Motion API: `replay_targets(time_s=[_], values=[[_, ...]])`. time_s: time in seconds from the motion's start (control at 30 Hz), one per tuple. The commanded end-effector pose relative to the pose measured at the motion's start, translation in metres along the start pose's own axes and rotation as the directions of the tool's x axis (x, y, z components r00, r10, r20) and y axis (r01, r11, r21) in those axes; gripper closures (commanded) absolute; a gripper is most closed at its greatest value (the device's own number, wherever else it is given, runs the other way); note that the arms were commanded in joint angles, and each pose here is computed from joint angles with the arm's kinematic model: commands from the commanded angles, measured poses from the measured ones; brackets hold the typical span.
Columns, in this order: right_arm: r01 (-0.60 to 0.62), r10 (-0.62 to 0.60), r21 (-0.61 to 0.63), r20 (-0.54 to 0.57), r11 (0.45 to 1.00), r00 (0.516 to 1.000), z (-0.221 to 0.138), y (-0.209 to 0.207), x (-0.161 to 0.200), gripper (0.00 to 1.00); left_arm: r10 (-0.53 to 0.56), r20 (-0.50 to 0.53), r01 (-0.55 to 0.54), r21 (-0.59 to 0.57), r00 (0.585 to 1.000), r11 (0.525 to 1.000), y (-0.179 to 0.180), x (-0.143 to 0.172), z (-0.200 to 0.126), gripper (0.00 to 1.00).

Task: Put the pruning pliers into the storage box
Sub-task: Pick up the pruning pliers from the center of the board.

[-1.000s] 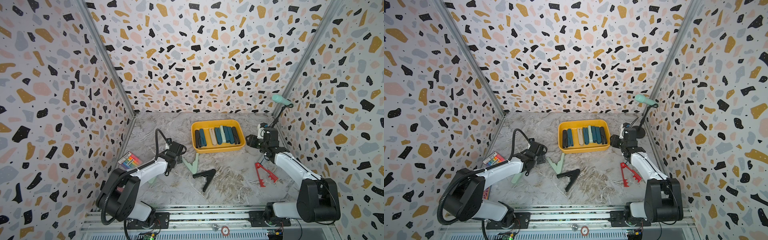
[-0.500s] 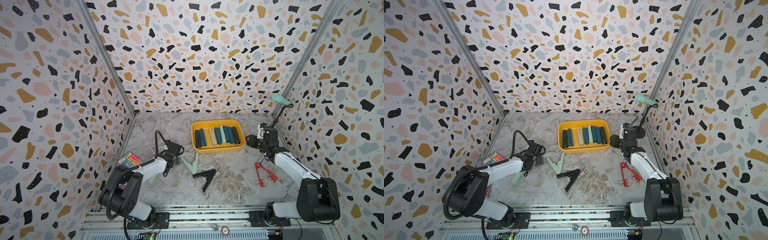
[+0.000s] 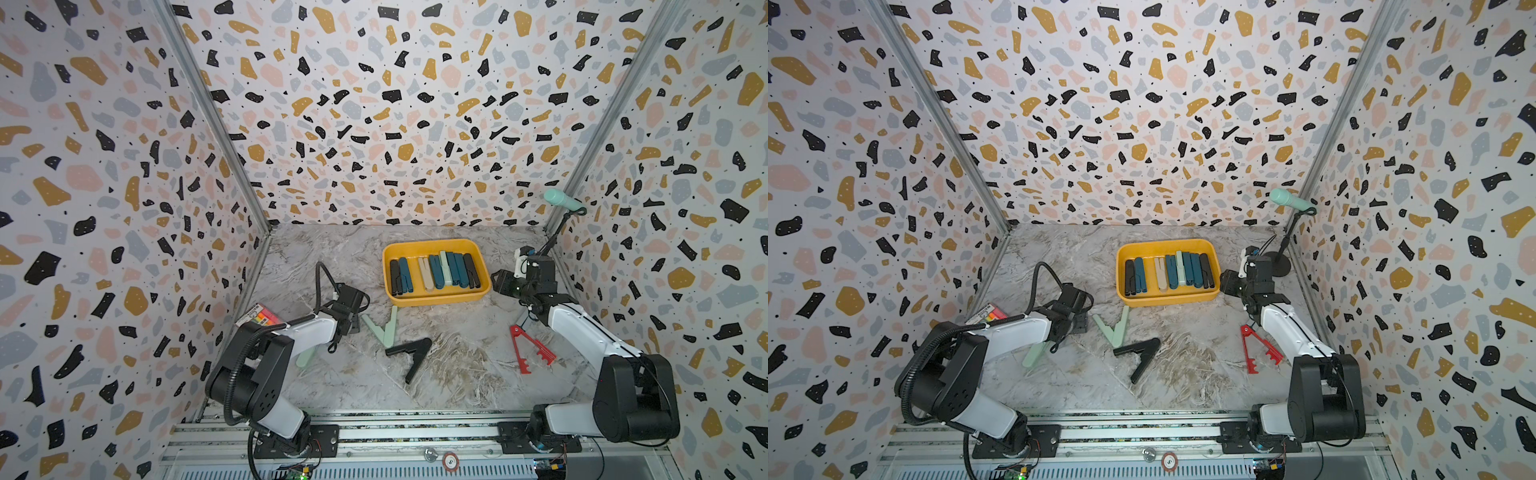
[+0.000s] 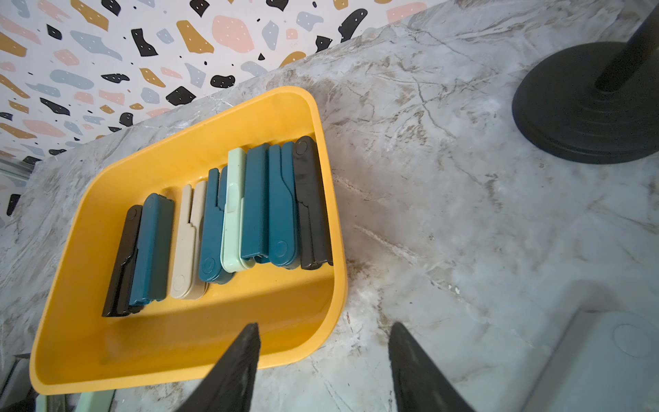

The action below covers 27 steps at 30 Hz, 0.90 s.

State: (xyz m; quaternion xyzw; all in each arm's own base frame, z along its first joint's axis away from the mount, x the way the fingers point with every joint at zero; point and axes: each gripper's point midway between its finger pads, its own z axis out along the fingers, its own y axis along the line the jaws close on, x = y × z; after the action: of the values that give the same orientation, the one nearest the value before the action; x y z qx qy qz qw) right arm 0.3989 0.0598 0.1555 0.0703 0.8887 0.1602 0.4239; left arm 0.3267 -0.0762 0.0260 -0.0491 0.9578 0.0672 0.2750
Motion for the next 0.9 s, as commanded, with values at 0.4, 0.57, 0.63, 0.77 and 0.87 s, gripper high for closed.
replay_targets(time_s=[0.4,0.57,0.63,0.77,0.87], values=[[0.005,-0.005,0.012,0.022,1.0,1.0,-0.005,0.001,-0.008,0.4,-0.028,0.006,0.027,0.061,1.0,0.998,-0.017,-0.008,0.01,0.35],[0.006,-0.007,0.019,0.017,1.0,1.0,-0.005,-0.001,-0.005,0.4,-0.032,0.005,0.032,0.058,0.999,0.998,-0.017,-0.008,0.017,0.42],[0.007,-0.008,0.021,0.02,1.0,1.0,-0.005,-0.001,-0.006,0.4,-0.044,0.009,0.043,0.06,0.999,0.997,-0.016,-0.009,0.017,0.51],[0.008,-0.009,0.027,0.019,1.0,1.0,-0.005,-0.002,-0.005,0.4,-0.049,0.02,0.048,0.056,0.999,0.997,-0.013,-0.011,0.016,0.65],[0.009,-0.009,0.025,0.023,1.0,1.0,-0.005,-0.002,-0.007,0.4,-0.045,0.017,0.044,0.047,0.999,0.998,-0.011,-0.009,0.016,0.65]])
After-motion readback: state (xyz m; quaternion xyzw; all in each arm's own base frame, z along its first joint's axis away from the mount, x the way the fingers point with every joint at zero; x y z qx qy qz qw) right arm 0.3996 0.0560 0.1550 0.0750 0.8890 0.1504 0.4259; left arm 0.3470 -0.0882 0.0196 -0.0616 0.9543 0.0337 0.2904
